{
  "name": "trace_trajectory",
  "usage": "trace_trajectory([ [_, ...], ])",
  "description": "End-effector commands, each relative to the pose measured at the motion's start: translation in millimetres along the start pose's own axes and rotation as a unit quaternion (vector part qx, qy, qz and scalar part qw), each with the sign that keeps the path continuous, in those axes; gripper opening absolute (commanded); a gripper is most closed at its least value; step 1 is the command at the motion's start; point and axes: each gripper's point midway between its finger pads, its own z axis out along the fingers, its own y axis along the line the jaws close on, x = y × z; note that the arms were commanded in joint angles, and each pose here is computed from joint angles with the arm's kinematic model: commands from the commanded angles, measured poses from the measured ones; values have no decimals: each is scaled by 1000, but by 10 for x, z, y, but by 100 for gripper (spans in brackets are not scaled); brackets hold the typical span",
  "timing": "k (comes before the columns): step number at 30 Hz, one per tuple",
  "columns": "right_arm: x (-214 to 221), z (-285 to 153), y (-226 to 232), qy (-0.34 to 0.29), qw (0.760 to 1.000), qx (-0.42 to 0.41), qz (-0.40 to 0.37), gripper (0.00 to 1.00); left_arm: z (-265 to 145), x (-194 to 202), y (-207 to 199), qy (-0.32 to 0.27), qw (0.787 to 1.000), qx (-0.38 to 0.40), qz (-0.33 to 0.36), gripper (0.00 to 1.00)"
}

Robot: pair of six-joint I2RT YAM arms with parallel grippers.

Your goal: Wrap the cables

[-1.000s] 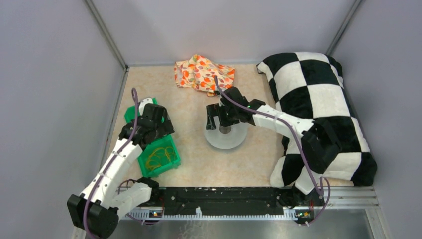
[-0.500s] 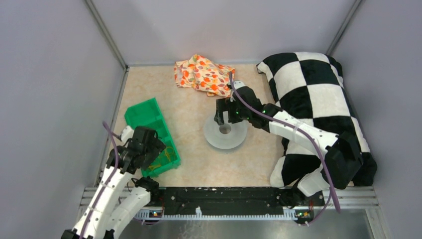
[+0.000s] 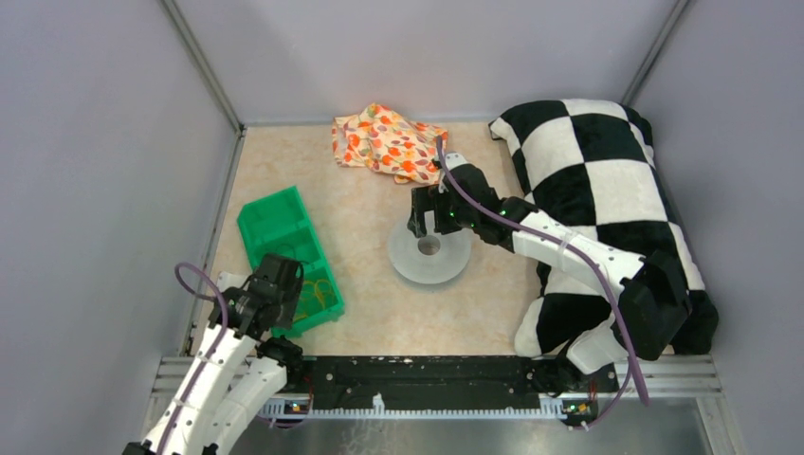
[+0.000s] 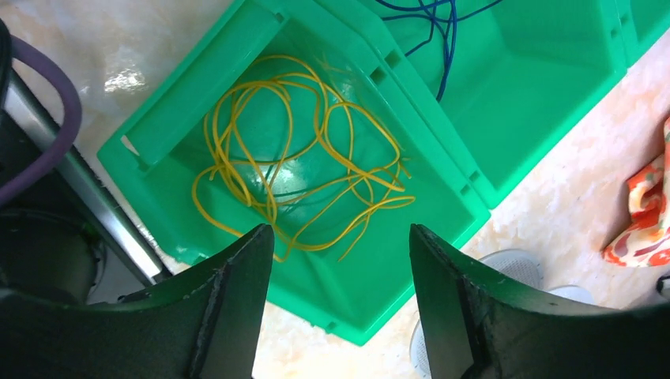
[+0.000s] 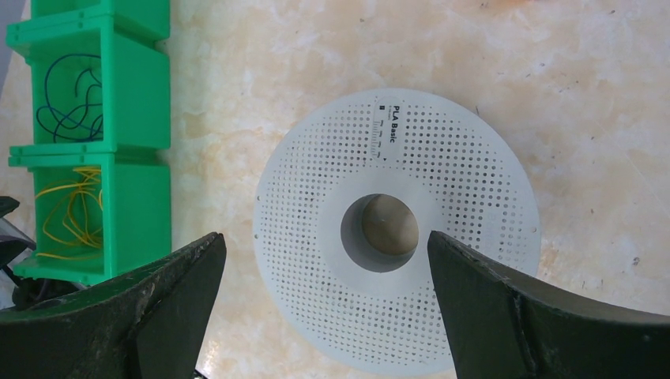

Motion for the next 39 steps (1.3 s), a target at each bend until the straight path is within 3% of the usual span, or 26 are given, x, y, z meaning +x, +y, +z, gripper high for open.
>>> trace_trajectory([
  [1, -99, -16, 49, -14, 1000, -10, -5, 99, 117, -51, -140, -23, 996, 31, -76, 69],
  [7, -51, 0, 34, -5, 1000, -8, -6, 99, 190, -93, -300, -35, 986, 97, -130, 63],
  [13, -30, 19, 37, -1, 1000, -9, -6, 99, 255, -148, -240, -55, 984, 88, -146, 52],
  [25, 20, 46, 40, 8, 1000, -12, -3, 99, 431, -56, -207, -53, 985, 91, -135, 50],
  [35, 42, 38, 34, 9, 1000, -13, -3, 99, 396, -169, -222, -80, 983, 102, -128, 18],
  [39, 42, 42, 47, 9, 1000, -16, -3, 99, 264, -297, -316, -102, 982, 112, -110, 1],
])
